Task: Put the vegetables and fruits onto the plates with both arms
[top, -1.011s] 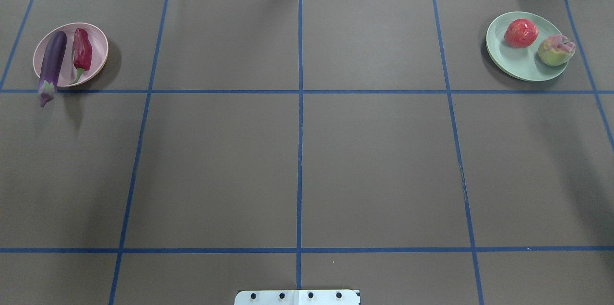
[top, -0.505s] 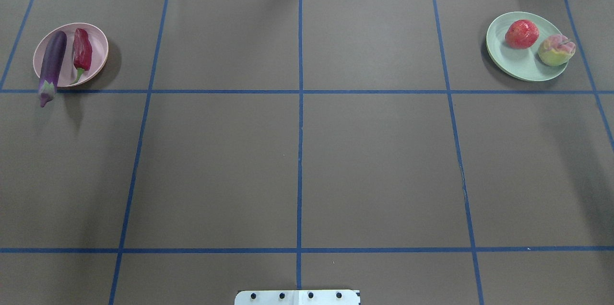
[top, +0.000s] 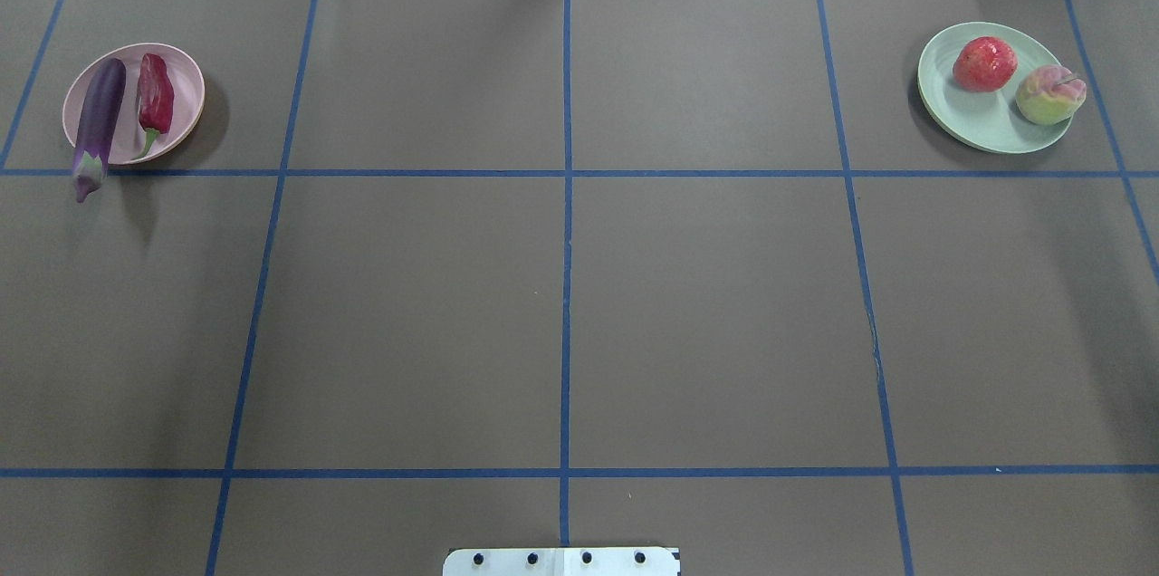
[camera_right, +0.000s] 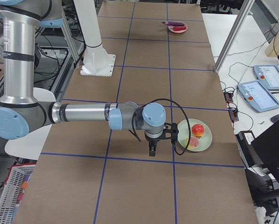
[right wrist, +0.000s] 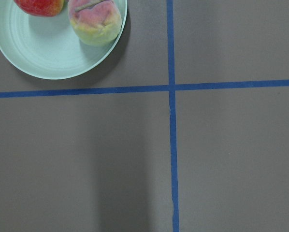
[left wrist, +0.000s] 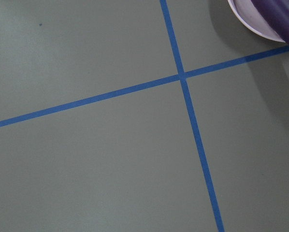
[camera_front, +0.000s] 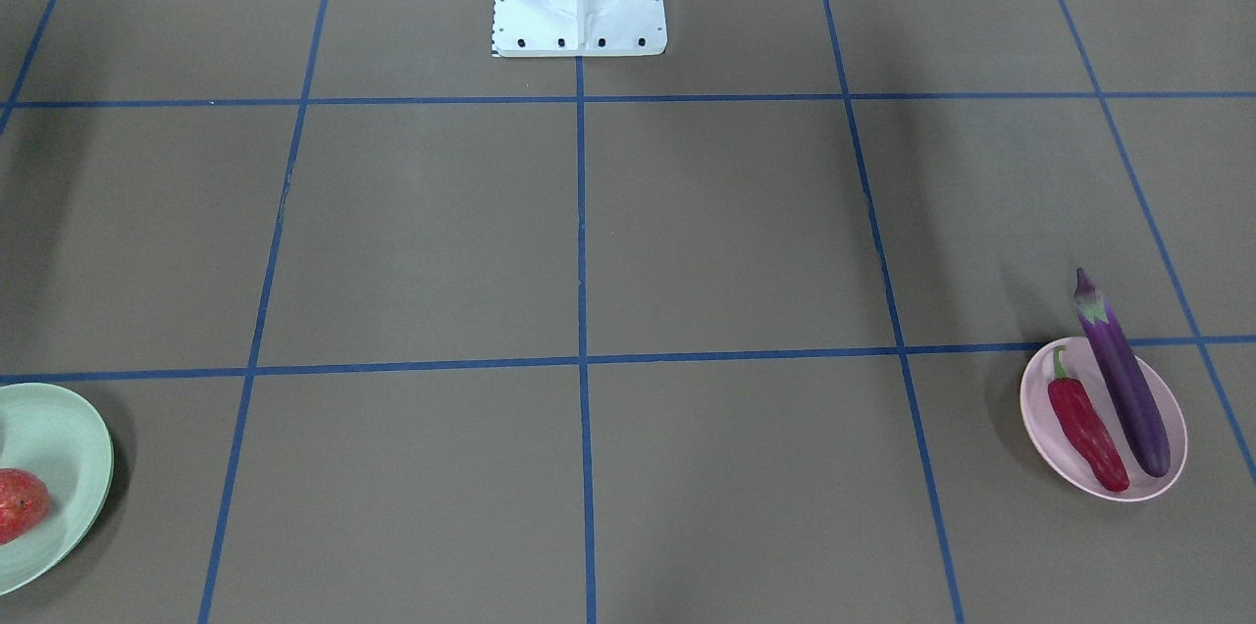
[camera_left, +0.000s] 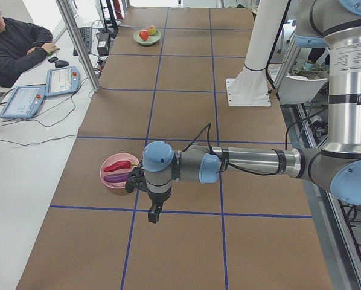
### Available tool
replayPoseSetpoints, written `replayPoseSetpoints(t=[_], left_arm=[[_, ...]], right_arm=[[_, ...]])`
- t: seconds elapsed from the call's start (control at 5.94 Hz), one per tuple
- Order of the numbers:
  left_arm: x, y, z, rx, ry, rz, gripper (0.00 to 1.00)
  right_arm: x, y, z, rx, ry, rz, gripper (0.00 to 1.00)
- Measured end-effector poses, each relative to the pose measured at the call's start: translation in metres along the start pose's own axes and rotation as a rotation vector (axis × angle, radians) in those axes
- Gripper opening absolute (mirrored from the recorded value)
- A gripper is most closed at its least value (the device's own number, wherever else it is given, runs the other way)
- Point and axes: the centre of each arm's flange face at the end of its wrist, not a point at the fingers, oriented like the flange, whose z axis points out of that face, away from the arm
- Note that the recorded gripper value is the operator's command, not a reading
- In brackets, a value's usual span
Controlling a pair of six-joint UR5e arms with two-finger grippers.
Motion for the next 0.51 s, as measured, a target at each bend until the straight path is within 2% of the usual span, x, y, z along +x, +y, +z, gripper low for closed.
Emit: replayPoseSetpoints(t=[0.34,0.51], left_arm=[[-0.001,0.004,0.004,-0.007,0.0,-0.003,1.0],[-0.002,0.005,0.005,-0.008,0.003,-0.004,1.0]], right_arm=[[-0.001,0.014,-0.003,-0.052,0.019,0.029,1.0],[0.008,0.017,0.004,-0.067,0.019,0.012,1.0]])
